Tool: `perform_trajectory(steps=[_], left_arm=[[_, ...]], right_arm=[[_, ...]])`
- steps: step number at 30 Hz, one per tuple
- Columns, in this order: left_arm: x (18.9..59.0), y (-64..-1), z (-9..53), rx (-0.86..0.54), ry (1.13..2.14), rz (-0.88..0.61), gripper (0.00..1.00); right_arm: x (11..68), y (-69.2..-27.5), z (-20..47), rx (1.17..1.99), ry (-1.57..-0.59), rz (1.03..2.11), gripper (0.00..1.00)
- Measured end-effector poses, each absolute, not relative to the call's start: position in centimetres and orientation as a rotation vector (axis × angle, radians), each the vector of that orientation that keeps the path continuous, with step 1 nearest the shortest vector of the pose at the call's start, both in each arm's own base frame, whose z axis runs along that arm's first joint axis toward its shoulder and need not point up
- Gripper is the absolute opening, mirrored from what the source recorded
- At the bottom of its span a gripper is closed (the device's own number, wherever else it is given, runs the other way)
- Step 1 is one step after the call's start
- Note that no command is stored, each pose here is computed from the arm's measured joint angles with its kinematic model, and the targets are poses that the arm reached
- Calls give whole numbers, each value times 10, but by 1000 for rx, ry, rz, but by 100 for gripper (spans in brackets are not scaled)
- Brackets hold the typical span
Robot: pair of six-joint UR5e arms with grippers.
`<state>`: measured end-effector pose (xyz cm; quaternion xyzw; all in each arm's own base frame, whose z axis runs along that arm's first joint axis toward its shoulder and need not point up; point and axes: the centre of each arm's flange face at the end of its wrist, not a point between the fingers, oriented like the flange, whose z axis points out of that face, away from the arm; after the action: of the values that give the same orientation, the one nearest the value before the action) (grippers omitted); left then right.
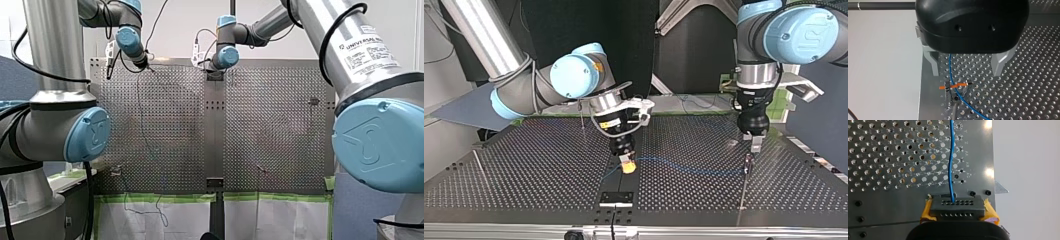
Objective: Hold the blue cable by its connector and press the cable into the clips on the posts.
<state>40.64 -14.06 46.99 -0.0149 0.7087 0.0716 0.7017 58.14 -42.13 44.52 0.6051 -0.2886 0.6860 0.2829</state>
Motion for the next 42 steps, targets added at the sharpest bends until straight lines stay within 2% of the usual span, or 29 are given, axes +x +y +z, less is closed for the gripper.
perform_trajectory(steps=[10, 24, 32, 42], left_arm=[[405, -145, 471, -26, 1574, 144, 100], [411, -178, 488, 23, 1544, -17, 100], [419, -190, 488, 40, 1552, -15, 100], [451, -200, 493, 2, 1532, 32, 100]], right_arm=[[581, -422, 445, 1619, -773, 1836, 0], [579, -424, 446, 1615, -779, 1835, 0], [579, -424, 446, 1615, -780, 1836, 0], [580, -424, 445, 1615, -781, 1836, 0]])
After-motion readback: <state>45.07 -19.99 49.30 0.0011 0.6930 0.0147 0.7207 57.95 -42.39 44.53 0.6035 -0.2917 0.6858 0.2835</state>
